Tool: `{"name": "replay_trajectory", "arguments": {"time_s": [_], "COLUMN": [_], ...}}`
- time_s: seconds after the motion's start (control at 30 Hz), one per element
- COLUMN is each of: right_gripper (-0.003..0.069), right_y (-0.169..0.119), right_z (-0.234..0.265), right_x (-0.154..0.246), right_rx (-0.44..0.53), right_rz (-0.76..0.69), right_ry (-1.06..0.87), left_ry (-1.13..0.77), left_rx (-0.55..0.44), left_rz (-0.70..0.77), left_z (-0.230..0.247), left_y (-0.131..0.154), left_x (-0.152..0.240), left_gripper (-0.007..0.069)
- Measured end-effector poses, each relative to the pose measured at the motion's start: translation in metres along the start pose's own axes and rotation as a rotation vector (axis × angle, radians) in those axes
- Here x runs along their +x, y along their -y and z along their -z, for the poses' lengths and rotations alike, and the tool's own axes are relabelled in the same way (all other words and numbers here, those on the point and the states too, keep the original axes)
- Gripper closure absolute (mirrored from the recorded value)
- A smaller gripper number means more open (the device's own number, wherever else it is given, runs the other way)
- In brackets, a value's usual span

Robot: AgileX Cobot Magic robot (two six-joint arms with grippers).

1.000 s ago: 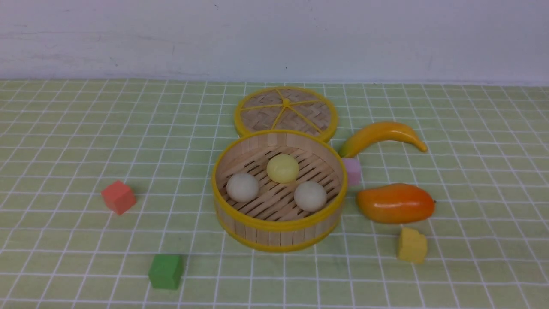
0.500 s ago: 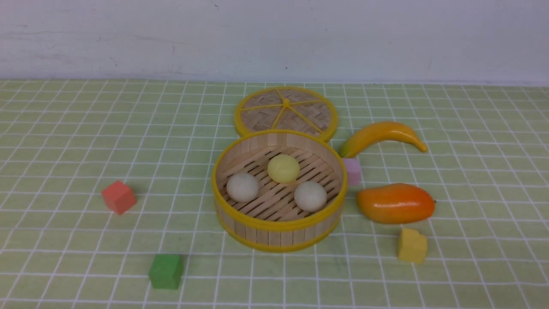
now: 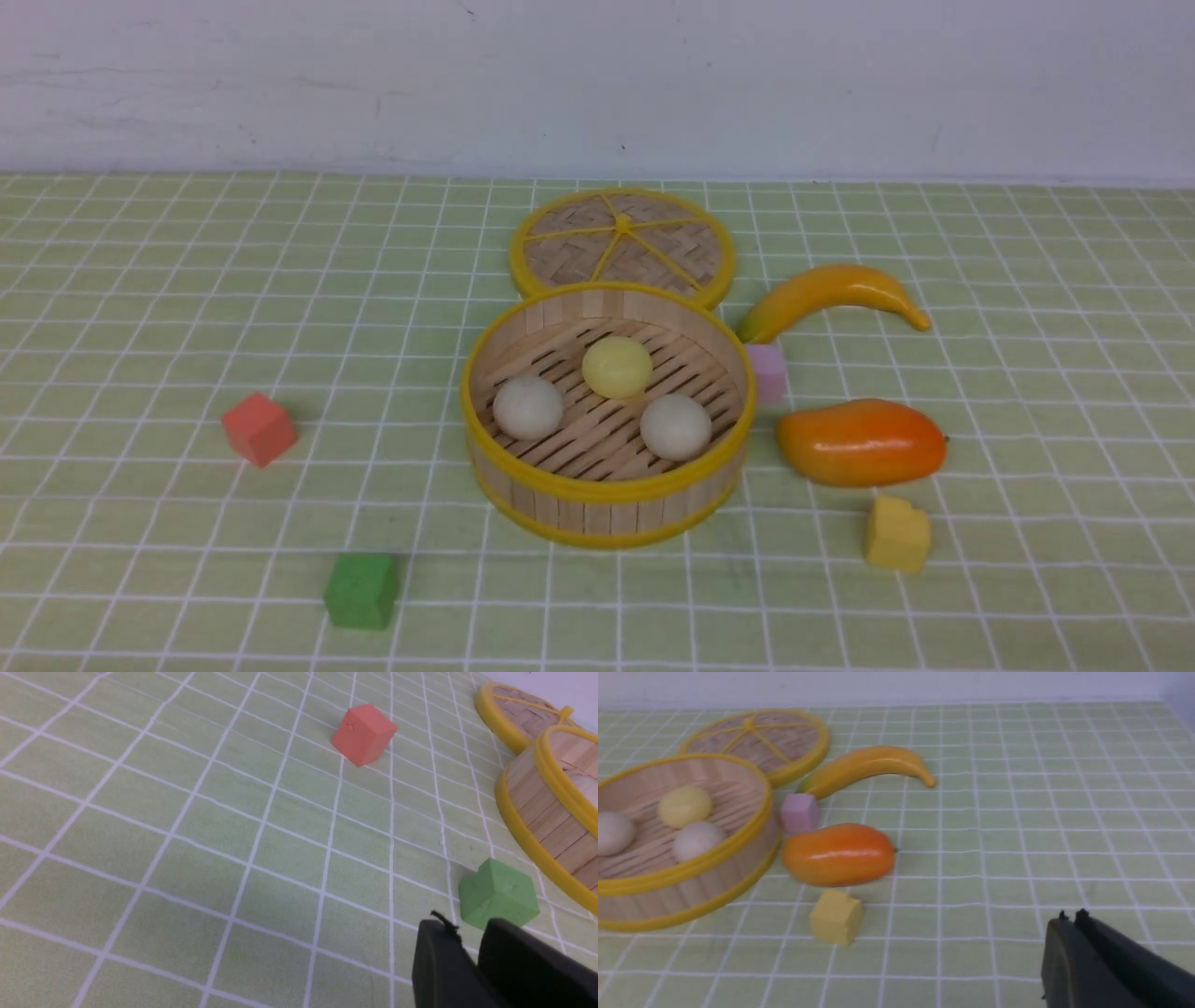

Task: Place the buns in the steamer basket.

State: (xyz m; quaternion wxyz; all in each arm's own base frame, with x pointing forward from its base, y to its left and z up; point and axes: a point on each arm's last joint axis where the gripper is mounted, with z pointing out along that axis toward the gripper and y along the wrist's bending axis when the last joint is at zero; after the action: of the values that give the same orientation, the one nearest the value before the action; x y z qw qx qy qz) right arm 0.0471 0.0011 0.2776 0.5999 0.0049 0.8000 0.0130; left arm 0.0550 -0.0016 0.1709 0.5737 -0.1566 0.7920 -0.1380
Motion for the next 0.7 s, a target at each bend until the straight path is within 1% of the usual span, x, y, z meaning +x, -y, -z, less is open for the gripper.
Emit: {"name": "replay_trajectory", "arguments": {"time_s": [0.03, 0.1, 0.13, 0.17, 0.3, 0.33, 0.7], "right_gripper": [0.0659, 0.0658, 0.0658, 0.0656, 0.0655, 0.0655, 0.0645], "right_y": [0.002, 0.005, 0.005, 0.007, 0.009, 0.009, 0.009], "right_z": [-0.006, -0.012, -0.013, -0.019, -0.031, -0.033, -0.034], "right_x": [0.014, 0.034, 0.036, 0.057, 0.095, 0.1, 0.099], "right_rx": [0.038, 0.076, 0.08, 0.106, 0.12, 0.119, 0.116], "right_rz": [0.02, 0.045, 0.047, 0.054, 0.039, 0.034, 0.029], "right_ry": [0.009, 0.024, 0.023, 0.02, -0.048, -0.06, -0.032], "left_ry": [0.0, 0.0, 0.0, 0.0, 0.0, 0.001, 0.0], "left_rx": [0.0, 0.0, 0.0, 0.0, 0.0, 0.0, 0.0], "left_rz": [0.0, 0.0, 0.0, 0.0, 0.0, 0.0, 0.0], "left_z": [0.0, 0.0, 0.0, 0.0, 0.0, 0.0, 0.0], "left_y": [0.0, 0.0, 0.0, 0.0, 0.0, 0.0, 0.0], "left_x": [0.0, 0.0, 0.0, 0.0, 0.0, 0.0, 0.0], "left_gripper": [0.0497, 0.0494, 0.0494, 0.0492, 0.0491, 0.0491, 0.0478]}}
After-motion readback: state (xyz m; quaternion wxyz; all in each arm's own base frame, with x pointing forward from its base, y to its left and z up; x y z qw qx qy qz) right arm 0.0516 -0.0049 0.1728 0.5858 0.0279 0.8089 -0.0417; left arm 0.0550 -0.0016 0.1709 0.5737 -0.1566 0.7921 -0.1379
